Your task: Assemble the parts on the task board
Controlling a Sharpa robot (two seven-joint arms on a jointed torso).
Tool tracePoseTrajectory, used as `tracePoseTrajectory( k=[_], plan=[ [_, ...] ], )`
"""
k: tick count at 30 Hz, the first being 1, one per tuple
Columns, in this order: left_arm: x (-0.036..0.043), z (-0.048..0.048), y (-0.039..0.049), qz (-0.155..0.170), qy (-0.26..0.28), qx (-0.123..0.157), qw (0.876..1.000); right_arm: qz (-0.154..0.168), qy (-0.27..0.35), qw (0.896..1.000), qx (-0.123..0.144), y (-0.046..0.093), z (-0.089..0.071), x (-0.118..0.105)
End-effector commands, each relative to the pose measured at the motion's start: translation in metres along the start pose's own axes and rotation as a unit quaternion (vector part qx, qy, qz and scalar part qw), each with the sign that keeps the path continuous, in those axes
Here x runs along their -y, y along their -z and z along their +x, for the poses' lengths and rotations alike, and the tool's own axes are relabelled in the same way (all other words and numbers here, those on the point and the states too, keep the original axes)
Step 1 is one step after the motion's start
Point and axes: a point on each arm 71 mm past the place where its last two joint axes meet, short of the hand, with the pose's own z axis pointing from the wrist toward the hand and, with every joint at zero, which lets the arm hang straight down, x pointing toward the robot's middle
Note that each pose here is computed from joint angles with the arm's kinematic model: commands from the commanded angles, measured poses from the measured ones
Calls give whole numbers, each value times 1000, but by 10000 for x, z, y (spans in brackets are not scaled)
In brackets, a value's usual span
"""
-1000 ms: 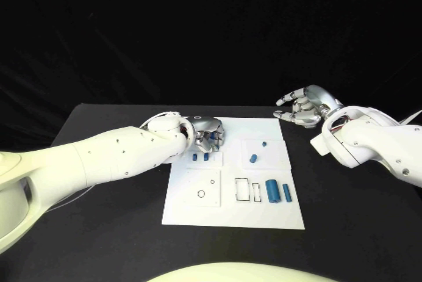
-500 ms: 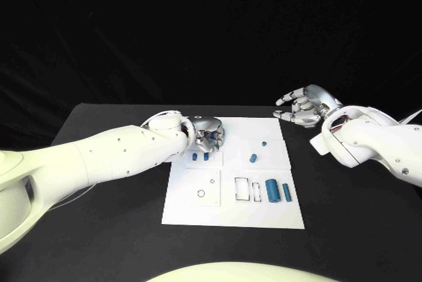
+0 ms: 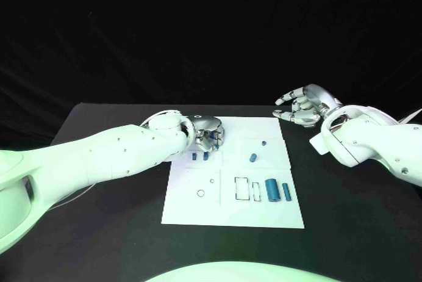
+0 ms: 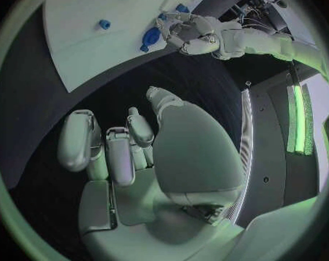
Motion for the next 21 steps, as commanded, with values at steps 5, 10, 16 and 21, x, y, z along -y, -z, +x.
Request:
tracePoseTrajectory(
  k=[5,10,16,21],
  plan=[
    [16,-11,16,13,11,20,1000,-2,0,1000,-1,0,8,-8],
    [17,-45,39,18,23,35,999,-3,0,1000,-1,0,8,-9],
    [0,-67,75,18,31,42,998,-3,0,1000,-1,0,6,-6],
    [-30,-96,137,16,43,44,998,-2,0,1000,-1,1,4,-4]
  ],
)
